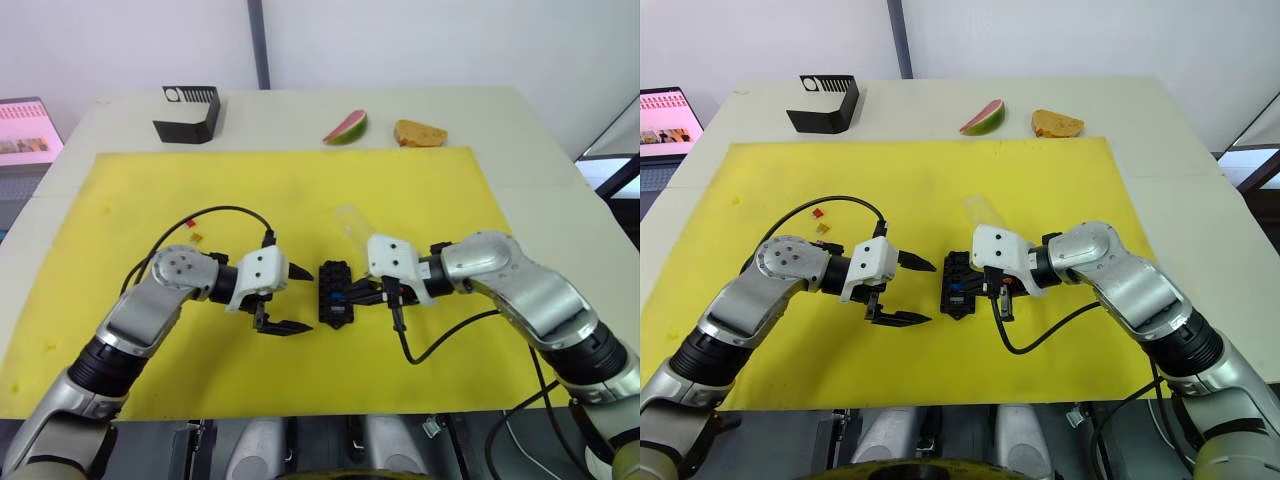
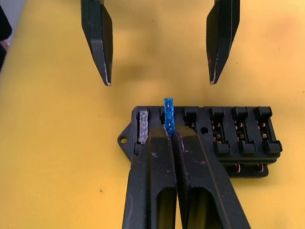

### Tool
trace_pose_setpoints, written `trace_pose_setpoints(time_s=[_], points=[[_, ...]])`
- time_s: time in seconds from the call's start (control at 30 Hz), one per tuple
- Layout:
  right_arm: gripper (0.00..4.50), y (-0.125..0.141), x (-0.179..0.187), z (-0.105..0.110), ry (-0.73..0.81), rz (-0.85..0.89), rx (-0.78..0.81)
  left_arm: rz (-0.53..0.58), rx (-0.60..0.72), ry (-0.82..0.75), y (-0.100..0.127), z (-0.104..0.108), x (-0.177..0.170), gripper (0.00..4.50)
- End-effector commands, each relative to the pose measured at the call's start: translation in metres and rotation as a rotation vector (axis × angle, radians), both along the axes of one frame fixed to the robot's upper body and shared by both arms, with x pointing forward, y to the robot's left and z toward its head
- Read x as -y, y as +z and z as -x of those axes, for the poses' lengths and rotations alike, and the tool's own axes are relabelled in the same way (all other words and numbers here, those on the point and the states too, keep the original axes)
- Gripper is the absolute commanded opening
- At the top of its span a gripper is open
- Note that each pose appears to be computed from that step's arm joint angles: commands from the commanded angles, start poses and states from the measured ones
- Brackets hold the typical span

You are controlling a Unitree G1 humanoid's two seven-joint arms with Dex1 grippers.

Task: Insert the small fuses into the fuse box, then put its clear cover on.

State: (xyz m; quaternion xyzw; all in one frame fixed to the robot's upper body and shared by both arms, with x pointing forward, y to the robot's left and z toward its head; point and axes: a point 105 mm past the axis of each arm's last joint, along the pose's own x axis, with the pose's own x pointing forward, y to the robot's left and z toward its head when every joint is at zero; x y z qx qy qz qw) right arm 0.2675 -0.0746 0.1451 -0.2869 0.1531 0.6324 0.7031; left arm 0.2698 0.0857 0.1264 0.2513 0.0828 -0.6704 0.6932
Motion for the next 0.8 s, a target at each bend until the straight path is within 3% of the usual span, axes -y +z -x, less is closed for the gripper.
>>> trace_pose_setpoints(time_s=[0.03,0.8], points=[[0.00,0.002,-0.003,0.003,0.020,0.005,0.017,0.007,0.038,-0.031,0.005,0.004,0.005,4.45],[0.00,0.011,-0.001,0.006,0.002,0.015,0.001,0.008,0.054,-0.042,0.007,0.003,0.007,4.45]])
